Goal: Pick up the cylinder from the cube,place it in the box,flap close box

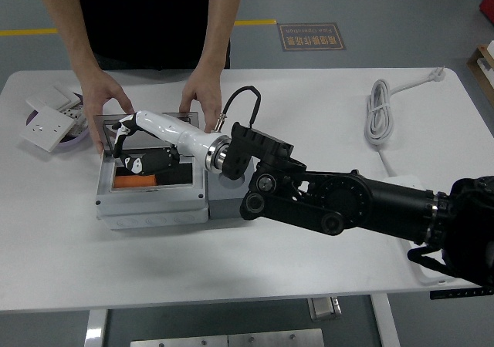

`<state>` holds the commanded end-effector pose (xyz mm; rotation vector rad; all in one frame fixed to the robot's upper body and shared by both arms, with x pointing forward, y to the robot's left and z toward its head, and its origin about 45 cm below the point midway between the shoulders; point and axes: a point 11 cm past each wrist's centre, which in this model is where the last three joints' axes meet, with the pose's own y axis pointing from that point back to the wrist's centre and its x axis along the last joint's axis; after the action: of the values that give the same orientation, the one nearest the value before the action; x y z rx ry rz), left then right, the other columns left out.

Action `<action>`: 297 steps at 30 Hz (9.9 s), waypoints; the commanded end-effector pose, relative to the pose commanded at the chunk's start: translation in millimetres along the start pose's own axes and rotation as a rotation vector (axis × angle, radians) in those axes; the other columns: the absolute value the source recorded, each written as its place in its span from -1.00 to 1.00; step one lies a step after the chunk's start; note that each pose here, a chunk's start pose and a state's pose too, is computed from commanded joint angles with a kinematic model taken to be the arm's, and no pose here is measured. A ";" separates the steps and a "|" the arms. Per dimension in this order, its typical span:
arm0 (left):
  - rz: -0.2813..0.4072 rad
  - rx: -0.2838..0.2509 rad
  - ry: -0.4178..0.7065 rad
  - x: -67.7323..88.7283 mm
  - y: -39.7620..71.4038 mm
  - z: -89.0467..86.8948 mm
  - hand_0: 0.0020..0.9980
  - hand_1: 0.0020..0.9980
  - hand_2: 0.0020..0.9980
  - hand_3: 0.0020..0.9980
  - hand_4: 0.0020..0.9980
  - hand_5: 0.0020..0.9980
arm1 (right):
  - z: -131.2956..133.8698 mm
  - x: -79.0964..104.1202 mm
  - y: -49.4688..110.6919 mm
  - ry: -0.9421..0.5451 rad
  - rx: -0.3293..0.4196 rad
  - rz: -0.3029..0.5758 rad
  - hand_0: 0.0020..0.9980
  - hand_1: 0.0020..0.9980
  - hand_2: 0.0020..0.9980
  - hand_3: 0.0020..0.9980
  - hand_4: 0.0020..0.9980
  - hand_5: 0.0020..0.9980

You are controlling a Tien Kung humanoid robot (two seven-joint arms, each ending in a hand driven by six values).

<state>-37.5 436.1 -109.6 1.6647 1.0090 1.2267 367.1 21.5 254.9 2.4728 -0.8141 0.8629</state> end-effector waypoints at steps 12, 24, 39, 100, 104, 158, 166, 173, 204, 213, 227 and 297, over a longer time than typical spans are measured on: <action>-0.011 0.002 0.000 -6.0 0.0 -0.1 0.85 0.71 0.71 0.91 -1.00 -1.00 | -14.4 32.6 0.8 -0.057 0.053 0.087 0.76 0.61 0.69 1.00 1.00 0.24; -0.018 0.001 -0.002 -11.3 0.0 0.0 0.85 0.71 0.71 0.91 -1.00 -1.00 | -16.7 73.7 11.4 -0.164 0.097 0.223 0.76 0.60 0.69 1.00 1.00 0.29; -0.029 -0.004 -0.005 -18.3 0.3 2.5 0.85 0.71 0.71 0.91 -1.00 -1.00 | -2.5 81.9 20.1 -0.194 0.090 0.237 0.77 0.61 0.69 1.00 1.00 0.30; -0.023 -0.010 -0.015 -15.3 0.5 4.7 0.85 0.71 0.71 0.91 -1.00 -1.00 | 11.2 98.5 32.6 -0.364 0.139 0.453 0.75 0.49 0.55 1.00 1.00 0.30; -0.023 -0.010 -0.016 -15.3 0.5 4.7 0.85 0.71 0.71 0.91 -1.00 -1.00 | 11.8 98.5 32.4 -0.369 0.137 0.449 0.74 0.21 0.29 1.00 1.00 0.34; -0.021 -0.011 -0.020 -16.6 0.5 4.8 0.85 0.71 0.71 0.91 -1.00 -1.00 | 15.6 103.1 35.2 -0.396 0.109 0.477 0.76 0.45 0.48 0.30 0.24 -0.52; -0.021 -0.012 -0.021 -16.8 0.5 4.9 0.85 0.71 0.71 0.91 -1.00 -1.00 | 15.8 102.5 35.0 -0.395 0.109 0.474 0.75 0.43 0.44 0.16 0.21 -0.74; -0.021 -0.011 -0.022 -16.8 0.5 4.5 0.85 0.71 0.71 0.91 -1.00 -1.00 | 17.7 98.6 33.0 -0.387 0.098 0.439 0.73 0.42 0.42 0.03 0.04 -0.79; -0.021 -0.010 -0.022 -17.5 0.5 4.6 0.85 0.71 0.71 0.91 -1.00 -1.00 | 24.7 111.5 38.1 -0.375 0.083 0.475 0.82 0.56 0.70 1.00 1.00 0.28; -0.022 -0.009 -0.023 -17.6 0.5 4.0 0.85 0.71 0.71 0.91 -1.00 -1.00 | 27.5 112.1 39.0 -0.389 0.076 0.481 0.81 0.56 0.71 1.00 1.00 0.35; -0.024 -0.004 -0.023 -18.3 0.2 1.7 0.85 0.71 0.71 0.91 -1.00 -1.00 | 37.3 120.3 42.3 -0.390 0.047 0.491 0.82 0.56 0.70 1.00 0.93 0.07; -0.025 -0.005 -0.025 -20.5 0.3 2.1 0.85 0.71 0.71 0.91 -1.00 -1.00 | 53.9 117.7 47.0 -0.143 -0.029 0.336 0.83 0.68 0.87 0.82 -1.00 -1.00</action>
<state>-39.7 416.7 -116.2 1.6551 1.0083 1.1881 435.8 -88.6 301.2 2.4316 -1.3106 0.7806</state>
